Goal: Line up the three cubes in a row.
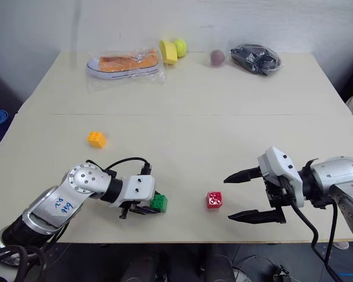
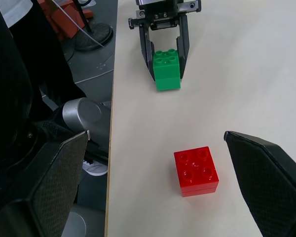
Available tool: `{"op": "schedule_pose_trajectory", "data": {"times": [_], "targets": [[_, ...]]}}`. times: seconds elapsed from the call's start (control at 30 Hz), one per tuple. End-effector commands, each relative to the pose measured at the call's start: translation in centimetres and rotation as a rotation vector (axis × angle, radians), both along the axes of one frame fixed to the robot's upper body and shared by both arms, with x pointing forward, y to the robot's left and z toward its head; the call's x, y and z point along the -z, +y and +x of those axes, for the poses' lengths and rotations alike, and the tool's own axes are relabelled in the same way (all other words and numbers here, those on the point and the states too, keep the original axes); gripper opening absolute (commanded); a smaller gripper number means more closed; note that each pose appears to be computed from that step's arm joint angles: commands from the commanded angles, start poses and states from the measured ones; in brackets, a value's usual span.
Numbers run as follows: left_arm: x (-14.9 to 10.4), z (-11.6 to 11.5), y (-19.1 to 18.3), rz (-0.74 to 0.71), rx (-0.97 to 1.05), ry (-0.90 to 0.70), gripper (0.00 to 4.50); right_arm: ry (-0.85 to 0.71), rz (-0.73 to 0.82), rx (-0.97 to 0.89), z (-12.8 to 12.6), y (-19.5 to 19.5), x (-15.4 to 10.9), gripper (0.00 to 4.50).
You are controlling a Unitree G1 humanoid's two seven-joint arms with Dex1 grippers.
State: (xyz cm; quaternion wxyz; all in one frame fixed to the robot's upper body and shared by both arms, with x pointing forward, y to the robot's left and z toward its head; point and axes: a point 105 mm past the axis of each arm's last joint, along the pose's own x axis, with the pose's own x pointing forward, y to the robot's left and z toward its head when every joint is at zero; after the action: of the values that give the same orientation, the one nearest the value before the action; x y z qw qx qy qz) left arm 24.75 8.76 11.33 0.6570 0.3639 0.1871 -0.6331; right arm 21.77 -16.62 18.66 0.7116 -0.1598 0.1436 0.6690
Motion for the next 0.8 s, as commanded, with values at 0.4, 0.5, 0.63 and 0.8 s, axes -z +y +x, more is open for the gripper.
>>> {"op": "schedule_pose_trajectory", "data": {"times": [0.4,0.5,0.63,0.8], "targets": [[0.2,-0.2,-0.7,0.001,-0.022,0.008,3.16,-0.052,0.001,-0.006,0.0,0.3,-0.8,4.5],[-0.6,-0.3,0.0,-0.026,-0.065,0.035,4.11,-0.054,0.001,-0.007,0.2,0.2,-0.8,4.5],[-2.3,0.1,3.3,-0.032,-0.198,0.034,4.45,-0.064,0.007,-0.006,0.8,0.2,-0.9,4.5],[-4.5,-0.3,9.8,-0.025,-0.349,0.006,4.45,-0.089,0.03,-0.023,1.8,0.6,-1.3,4.5]]}}
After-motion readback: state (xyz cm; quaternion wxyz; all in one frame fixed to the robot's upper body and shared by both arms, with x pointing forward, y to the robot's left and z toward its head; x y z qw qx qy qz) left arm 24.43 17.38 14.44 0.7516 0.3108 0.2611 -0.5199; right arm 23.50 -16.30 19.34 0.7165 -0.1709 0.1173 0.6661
